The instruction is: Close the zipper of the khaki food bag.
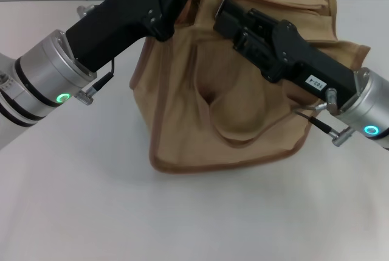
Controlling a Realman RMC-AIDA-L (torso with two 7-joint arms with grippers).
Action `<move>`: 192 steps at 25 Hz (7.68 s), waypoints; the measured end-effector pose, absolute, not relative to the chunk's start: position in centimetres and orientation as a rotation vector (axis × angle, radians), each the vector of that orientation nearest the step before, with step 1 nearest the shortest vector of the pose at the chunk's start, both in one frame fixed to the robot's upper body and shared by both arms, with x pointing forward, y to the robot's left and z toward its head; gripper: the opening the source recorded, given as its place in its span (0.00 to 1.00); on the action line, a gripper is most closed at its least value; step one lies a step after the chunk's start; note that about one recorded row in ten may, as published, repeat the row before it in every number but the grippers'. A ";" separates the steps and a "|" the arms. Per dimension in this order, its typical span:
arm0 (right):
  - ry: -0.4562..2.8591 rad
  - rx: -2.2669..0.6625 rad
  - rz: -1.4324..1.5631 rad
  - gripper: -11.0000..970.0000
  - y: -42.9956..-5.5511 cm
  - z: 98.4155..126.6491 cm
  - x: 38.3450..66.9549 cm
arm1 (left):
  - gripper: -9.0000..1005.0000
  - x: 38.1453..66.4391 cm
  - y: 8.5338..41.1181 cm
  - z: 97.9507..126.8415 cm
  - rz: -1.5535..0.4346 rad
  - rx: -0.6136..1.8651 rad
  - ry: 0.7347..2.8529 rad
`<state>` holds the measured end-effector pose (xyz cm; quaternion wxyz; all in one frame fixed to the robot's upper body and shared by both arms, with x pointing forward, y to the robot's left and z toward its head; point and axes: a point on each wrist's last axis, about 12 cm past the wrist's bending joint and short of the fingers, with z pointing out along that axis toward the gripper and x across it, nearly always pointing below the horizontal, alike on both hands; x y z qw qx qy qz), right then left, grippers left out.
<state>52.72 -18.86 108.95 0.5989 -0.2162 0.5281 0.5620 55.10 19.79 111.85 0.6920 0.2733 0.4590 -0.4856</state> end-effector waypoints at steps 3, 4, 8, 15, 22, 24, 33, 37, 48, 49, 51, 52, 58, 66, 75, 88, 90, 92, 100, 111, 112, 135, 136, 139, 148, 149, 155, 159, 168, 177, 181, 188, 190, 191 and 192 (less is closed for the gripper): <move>1.234 -0.490 1.296 0.35 -18.5 109.0 53.1 | 0.04 55.1 19.7 111.9 -1.086 0.612 1.025; 1.236 -0.489 1.294 0.34 -18.4 109.0 53.1 | 0.04 55.1 19.7 111.9 -1.086 0.611 1.025; 1.233 -0.464 1.287 0.34 -18.7 108.8 53.0 | 0.04 55.1 19.7 111.8 -1.089 0.609 1.026; 1.223 -0.471 1.299 0.34 -18.5 109.0 52.9 | 0.04 55.2 19.6 111.9 -1.092 0.609 1.027; 1.229 -0.500 1.317 0.34 -18.0 109.0 52.9 | 0.04 55.3 19.4 112.0 -1.096 0.613 1.026; 1.225 -0.502 1.321 0.34 -18.0 109.1 52.9 | 0.04 55.2 19.4 111.9 -1.095 0.612 1.027; 1.262 -0.473 1.299 0.33 -18.2 108.7 53.1 | 0.04 55.1 19.5 111.7 -1.099 0.601 1.032; 1.270 -0.460 1.321 0.33 -18.1 108.7 53.1 | 0.05 55.0 19.5 111.7 -1.100 0.599 1.033; 1.281 -0.450 1.356 0.32 -18.0 108.7 53.0 | 0.05 55.0 19.5 111.7 -1.103 0.599 1.034; 1.281 -0.450 1.356 0.32 -18.0 108.7 53.0 | 0.05 55.0 19.5 111.7 -1.103 0.599 1.034; 1.280 -0.450 1.353 0.31 -18.1 108.7 53.0 | 0.05 54.9 19.5 111.6 -1.107 0.595 1.037; 1.280 -0.451 1.351 0.31 -18.1 108.6 53.0 | 0.05 54.8 19.5 111.5 -1.107 0.593 1.038; 1.276 -0.437 1.342 0.22 -18.5 108.5 52.8 | 0.05 54.8 19.5 111.5 -1.106 0.588 1.038; 1.278 -0.433 1.334 0.03 -18.7 108.5 52.7 | 0.05 54.8 19.5 111.5 -1.104 0.587 1.038; 1.292 -0.381 1.310 0.01 -20.0 107.9 52.2 | 0.05 54.8 19.6 111.5 -1.096 0.579 1.034; 1.327 -0.177 1.195 0.01 -25.5 107.0 51.2 | 0.05 54.8 20.2 111.5 -1.072 0.557 1.029; 1.327 -0.161 1.172 0.01 -26.3 107.0 51.0 | 0.06 54.9 20.3 111.5 -1.063 0.549 1.030; 1.330 -0.158 1.164 0.01 -26.6 106.9 50.9 | 0.06 54.9 20.4 111.5 -1.059 0.546 1.030; 1.327 -0.115 1.108 0.05 -27.9 106.7 50.4 | 0.06 54.3 21.9 111.0 -1.015 0.507 1.036; 1.259 -0.104 1.013 0.09 -28.8 106.7 49.5 | 0.06 53.1 23.6 109.4 -0.868 0.462 1.070; 1.244 -0.116 0.997 0.10 -28.7 106.8 49.3 | 0.06 52.9 24.3 109.1 -0.844 0.419 1.093; 1.050 -0.454 1.030 0.63 -26.1 107.5 46.3 | 0.74 39.1 36.0 104.4 -0.658 0.285 1.347; 1.050 -0.454 1.030 0.63 -26.1 107.5 46.3 | 0.75 39.1 36.0 104.4 -0.658 0.285 1.347; 1.029 -0.713 1.080 0.63 -24.2 107.1 45.6 | 0.81 37.3 36.1 104.7 -0.797 0.481 1.389; 1.146 -1.094 1.179 0.63 -20.9 104.9 45.7 | 0.81 38.6 33.1 103.9 -0.999 0.813 1.454; 1.189 -1.124 1.177 0.63 -20.6 104.2 45.6 | 0.81 39.3 32.2 103.9 -1.051 0.877 1.454; 1.251 -1.114 1.149 0.63 -20.7 103.4 45.4 | 0.81 40.5 30.6 103.8 -1.115 0.961 1.443; 1.279 -1.117 1.128 0.63 -20.7 103.0 45.4 | 0.81 40.8 30.2 103.6 -1.107 0.968 1.447; 1.274 -1.115 1.108 0.63 -20.5 102.9 45.4 | 0.81 40.6 29.9 103.1 -1.090 0.947 1.470; 1.255 -1.118 1.092 0.63 -20.4 103.0 45.6 | 0.81 40.7 29.8 103.1 -1.090 0.954 1.470; 1.266 -1.056 1.067 0.64 -20.5 103.1 45.9 | 0.81 40.7 29.8 103.1 -1.090 0.957 1.469; 1.289 -1.015 1.045 0.74 -20.6 102.9 46.0 | 0.81 40.7 29.8 103.1 -1.089 0.957 1.469; 1.289 -1.014 1.044 0.82 -20.6 102.9 46.0 | 0.81 40.7 29.8 103.1 -1.089 0.956 1.471; 1.289 -1.015 1.044 0.86 -20.6 102.9 46.0 | 0.81 40.7 29.8 103.1 -1.088 0.955 1.471; 1.290 -1.014 1.044 0.86 -20.6 102.9 46.0 | 0.81 40.6 29.8 103.1 -1.087 0.949 1.472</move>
